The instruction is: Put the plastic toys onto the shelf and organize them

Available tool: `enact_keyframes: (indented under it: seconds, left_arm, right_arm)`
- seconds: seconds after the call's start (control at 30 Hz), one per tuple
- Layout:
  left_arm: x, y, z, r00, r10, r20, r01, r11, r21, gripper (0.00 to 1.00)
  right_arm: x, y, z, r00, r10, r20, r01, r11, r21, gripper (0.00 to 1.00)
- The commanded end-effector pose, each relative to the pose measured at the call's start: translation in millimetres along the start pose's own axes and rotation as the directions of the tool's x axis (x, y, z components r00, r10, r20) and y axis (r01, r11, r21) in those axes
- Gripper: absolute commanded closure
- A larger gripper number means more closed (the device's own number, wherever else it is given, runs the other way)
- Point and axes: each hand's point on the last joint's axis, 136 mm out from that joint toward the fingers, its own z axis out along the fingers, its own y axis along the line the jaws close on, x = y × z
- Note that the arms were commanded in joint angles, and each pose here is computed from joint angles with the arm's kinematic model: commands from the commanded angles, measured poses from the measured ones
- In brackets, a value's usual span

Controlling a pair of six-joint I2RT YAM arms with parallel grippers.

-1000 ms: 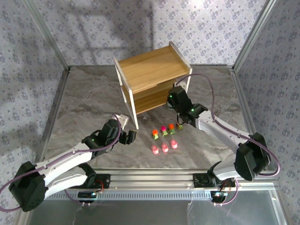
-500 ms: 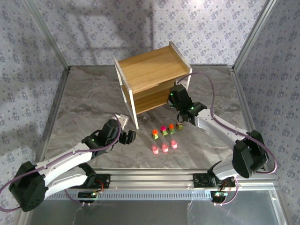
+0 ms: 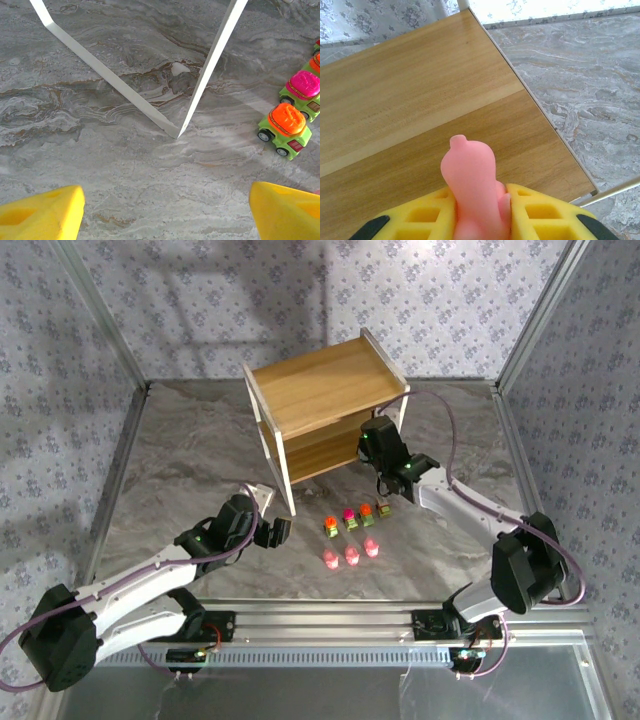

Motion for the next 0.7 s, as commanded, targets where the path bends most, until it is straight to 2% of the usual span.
enact_keyframes:
  seconds: [0.0,0.67]
  left_arm:
    - [-16.3,-4.3,-5.2,0.999,0.012,0.034,-0.012,1.000,0.002,0.15]
    - [-17.2,-4.7,-6.3,0.999,0.010,0.038,-0.011,1.000,0.004,0.15]
  right_arm:
    - [-13.0,1.3,1.4,1.000,-0.004,0.029,0.004,1.000,0.004,0.72]
    - [-9.3,2.4,11.3,1.000,-0.010,0.018,0.010,1.000,0.015,0.70]
